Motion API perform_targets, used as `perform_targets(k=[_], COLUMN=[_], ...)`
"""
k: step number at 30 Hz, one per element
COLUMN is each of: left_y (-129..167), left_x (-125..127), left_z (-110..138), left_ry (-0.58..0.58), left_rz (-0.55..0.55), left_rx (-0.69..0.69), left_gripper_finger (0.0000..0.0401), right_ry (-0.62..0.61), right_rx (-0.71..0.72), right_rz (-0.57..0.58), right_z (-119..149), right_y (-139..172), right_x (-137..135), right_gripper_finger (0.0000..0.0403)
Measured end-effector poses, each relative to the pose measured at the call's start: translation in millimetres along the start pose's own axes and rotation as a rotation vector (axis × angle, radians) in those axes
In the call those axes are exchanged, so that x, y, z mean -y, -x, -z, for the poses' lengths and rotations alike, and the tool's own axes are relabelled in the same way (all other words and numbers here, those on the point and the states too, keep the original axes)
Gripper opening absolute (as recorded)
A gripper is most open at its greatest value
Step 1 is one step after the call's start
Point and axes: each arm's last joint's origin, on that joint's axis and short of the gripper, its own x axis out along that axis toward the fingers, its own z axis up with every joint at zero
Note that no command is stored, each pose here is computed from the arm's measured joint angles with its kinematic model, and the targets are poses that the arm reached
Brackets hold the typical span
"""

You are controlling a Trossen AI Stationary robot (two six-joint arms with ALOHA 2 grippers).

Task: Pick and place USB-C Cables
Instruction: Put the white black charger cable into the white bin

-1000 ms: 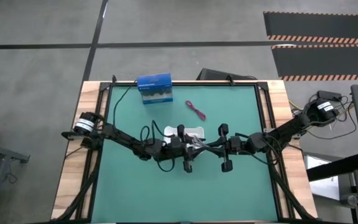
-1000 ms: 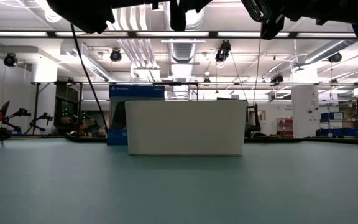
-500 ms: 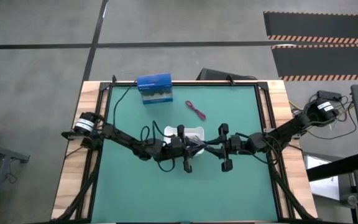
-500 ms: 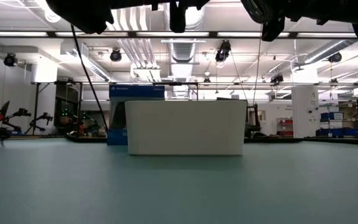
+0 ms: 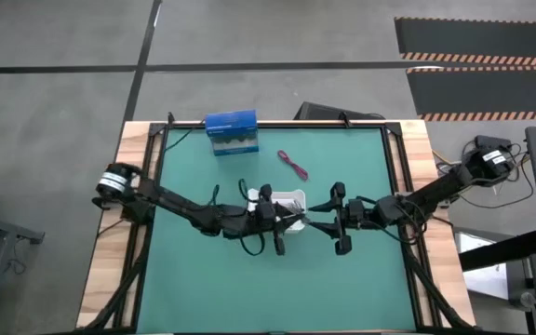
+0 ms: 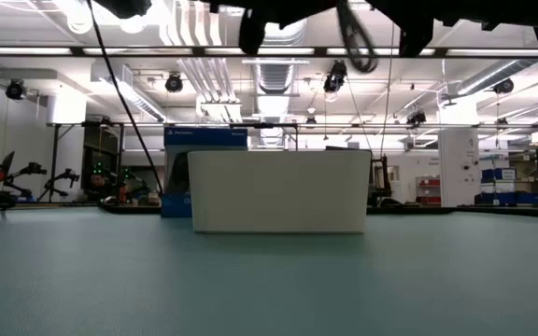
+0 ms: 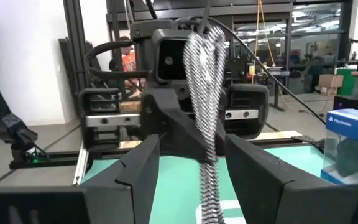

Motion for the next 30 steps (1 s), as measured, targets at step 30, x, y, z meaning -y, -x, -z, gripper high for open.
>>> perform_targets(k=[30], left_y=[25], left_x=[-30], left_z=[-48], left_ry=[0.076], left_rz=[-0.271], left_rx=[-0.653], left_gripper_finger=[0.0017], right_ry=[0.184], right_rx=[-0.001], right_rz=[0.0], right_z=[-49], right_y=[44], right_x=[16], right_gripper_finger=[0.0146])
